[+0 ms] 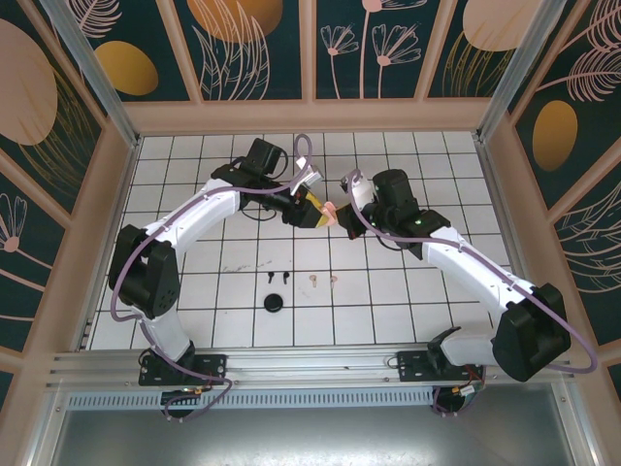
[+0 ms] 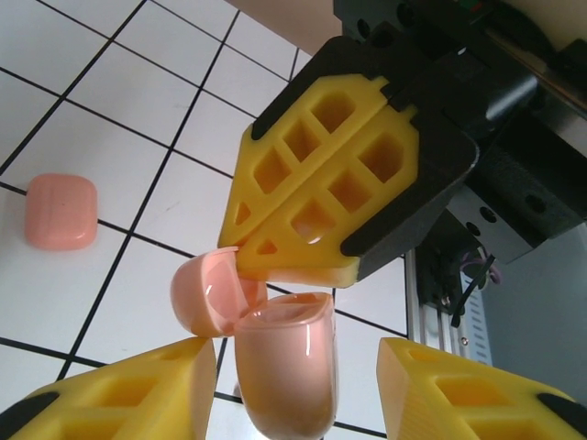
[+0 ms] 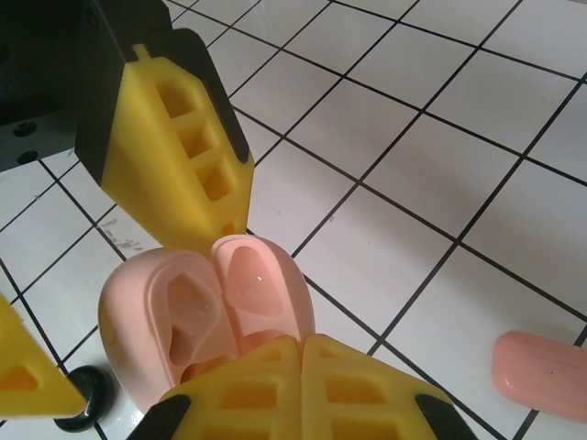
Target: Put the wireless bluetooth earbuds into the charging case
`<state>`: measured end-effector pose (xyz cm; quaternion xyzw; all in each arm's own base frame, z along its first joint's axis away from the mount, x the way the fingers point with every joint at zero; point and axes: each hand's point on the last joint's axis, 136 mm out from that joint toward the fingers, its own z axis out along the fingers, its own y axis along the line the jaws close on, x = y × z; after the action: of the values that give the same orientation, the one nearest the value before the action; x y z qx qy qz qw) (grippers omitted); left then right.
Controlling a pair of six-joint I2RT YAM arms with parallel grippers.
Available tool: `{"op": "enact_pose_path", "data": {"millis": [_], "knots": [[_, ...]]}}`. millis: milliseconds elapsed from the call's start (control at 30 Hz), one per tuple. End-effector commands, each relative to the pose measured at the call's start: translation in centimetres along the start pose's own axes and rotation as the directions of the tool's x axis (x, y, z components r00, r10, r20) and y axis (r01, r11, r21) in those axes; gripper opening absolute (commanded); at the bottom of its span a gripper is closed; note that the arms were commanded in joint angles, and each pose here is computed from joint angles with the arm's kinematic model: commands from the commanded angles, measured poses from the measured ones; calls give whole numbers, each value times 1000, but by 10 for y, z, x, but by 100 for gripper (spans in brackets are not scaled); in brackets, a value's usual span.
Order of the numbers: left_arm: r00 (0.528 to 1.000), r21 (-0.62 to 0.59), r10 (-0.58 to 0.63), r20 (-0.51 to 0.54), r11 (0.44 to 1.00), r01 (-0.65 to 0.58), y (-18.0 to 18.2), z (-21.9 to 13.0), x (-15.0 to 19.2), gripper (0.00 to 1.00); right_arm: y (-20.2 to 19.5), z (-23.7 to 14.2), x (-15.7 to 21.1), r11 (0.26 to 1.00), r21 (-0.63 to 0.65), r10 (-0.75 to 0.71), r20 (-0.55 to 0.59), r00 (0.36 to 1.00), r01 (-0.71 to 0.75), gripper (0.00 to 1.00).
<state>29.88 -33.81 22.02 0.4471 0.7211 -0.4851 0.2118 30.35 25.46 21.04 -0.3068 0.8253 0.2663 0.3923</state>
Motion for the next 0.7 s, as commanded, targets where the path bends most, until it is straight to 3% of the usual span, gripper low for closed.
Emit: {"op": "enact_pose_path", "data": {"millis": [0,200,467,667], "knots": [[999,53,30,16,998,-31,-9,0,-9,50,10,-11,-28,999,-22,-31,81,996,33,0],[1000,70,20,16,997,-21,-9,2,-9,48,11,-11,-31,999,-32,-29,88,996,32,0],[1000,83,18,25,996,-20,-7,4,-12,39,13,-11,-32,999,-41,-28,90,996,32,0],[999,93,15,31,995,-18,-8,5,-13,24,13,-11,-33,999,-41,-28,93,995,32,0]]}}
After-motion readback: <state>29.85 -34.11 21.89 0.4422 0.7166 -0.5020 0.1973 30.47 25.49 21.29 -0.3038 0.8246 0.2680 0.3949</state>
